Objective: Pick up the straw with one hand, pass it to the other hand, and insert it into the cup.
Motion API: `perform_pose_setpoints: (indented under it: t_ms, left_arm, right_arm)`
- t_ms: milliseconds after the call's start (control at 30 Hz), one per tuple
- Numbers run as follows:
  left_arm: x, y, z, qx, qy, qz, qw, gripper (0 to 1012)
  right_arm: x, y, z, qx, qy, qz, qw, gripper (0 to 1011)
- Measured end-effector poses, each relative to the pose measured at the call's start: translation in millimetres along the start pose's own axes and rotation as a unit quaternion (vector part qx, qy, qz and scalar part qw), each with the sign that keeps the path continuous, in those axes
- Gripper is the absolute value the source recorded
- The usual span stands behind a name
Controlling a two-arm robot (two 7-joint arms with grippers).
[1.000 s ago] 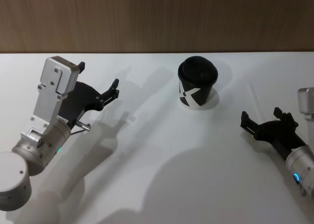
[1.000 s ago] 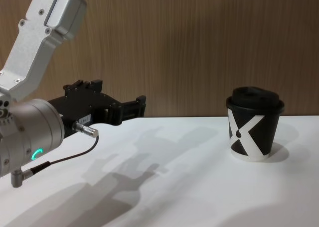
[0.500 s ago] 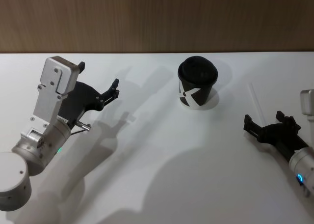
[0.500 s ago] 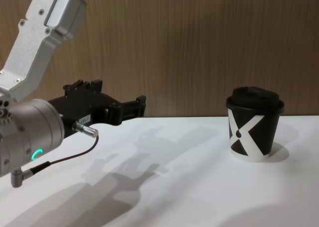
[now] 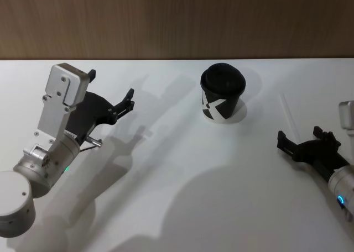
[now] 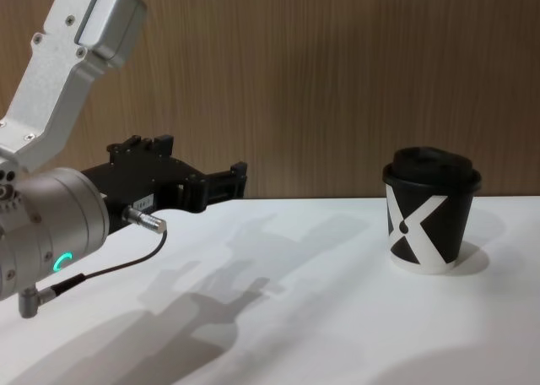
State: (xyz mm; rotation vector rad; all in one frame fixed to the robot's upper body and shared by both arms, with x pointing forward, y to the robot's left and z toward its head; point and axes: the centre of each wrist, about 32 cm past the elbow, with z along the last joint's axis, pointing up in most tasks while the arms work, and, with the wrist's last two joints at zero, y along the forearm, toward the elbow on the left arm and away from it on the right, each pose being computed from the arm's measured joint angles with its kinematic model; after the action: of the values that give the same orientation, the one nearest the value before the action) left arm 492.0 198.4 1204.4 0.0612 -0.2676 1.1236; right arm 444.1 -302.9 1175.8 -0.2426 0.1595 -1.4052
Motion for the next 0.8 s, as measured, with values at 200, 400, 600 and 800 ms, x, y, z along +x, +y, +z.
perform_pose_setpoints:
  t_ms: [200,400,600,800]
  left_arm:
    - [0.0,0.0,0.0,0.0,0.0,0.0,1.0,1000]
    - [0.0,0.0,0.0,0.0,0.0,0.0,1.0,1000]
    - [0.0,0.0,0.0,0.0,0.0,0.0,1.0,1000]
    - [0.0,0.0,0.0,0.0,0.0,0.0,1.0,1000]
  right_arm:
    - [1.6,0.5,0.4,-0.004,-0.004,0.001,1.0,1001]
    - [2.6,0.5,0.7,-0.008,-0.006,0.002,0.9999,1001]
    - [3.1,0.5,1.0,-0.01,-0.008,0.004,0.9999,1001]
    - [3.5,0.5,1.3,-0.011,-0.009,0.004,0.9999,1001]
